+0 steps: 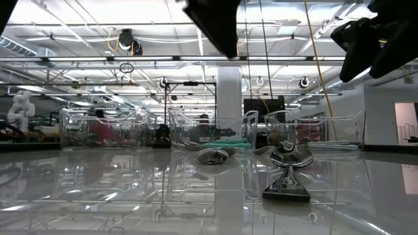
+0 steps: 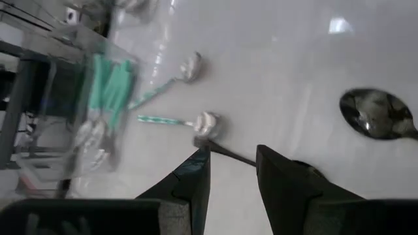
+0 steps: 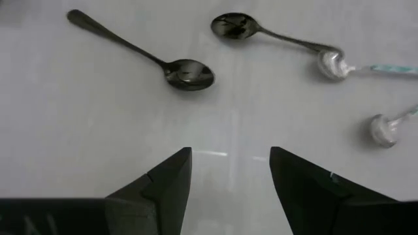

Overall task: Sort silverware by color (type)
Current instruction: Put the black spoon into the left transparent bin

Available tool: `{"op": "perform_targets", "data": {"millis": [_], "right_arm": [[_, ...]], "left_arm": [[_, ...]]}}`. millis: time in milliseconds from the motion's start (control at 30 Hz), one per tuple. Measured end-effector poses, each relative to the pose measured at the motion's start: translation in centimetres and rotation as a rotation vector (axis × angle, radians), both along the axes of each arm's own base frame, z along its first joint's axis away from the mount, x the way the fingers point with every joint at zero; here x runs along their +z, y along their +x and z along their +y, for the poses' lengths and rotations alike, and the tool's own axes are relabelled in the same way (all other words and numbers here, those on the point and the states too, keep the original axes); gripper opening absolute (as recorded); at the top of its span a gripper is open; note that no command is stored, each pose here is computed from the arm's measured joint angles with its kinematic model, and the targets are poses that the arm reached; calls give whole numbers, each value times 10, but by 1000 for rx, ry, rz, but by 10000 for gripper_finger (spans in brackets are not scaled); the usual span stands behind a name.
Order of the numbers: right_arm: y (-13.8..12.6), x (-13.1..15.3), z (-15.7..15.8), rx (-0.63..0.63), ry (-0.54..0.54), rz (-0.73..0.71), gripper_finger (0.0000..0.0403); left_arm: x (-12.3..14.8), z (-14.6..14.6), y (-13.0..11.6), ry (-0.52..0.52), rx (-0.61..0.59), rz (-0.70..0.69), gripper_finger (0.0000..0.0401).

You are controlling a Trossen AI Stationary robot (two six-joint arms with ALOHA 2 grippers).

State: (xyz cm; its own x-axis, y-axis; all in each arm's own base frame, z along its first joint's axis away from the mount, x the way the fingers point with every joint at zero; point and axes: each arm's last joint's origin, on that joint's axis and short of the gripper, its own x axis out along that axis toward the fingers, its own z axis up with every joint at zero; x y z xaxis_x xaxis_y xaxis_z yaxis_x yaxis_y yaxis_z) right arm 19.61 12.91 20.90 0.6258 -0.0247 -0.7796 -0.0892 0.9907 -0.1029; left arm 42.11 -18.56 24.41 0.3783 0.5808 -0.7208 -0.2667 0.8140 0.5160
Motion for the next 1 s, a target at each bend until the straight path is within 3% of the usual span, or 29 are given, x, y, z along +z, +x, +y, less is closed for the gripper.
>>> {"op": "perform_targets", "data": {"millis": [67, 200, 400, 700, 867, 1000], "right_arm": [[0, 0, 1, -10, 23, 6, 201], [-3, 0, 4, -26, 43, 3, 201], [-3, -5, 9, -62, 18, -10, 201], [5, -17, 23, -12, 15, -25, 201], [10, -20, 27, 8, 30, -45, 201], [10, -20, 28, -7, 61, -33, 201]], "left_arm": [[-16, 3, 2, -21, 22, 15, 124], [-40, 17, -1, -40, 195, -20, 124], [-43, 9, -4, -124, 374, -193, 124], [-45, -46, -5, -289, 258, -367, 124], [-57, -60, 7, -385, 182, -389, 124], [-62, -63, 12, -439, 213, -436, 124]]}}
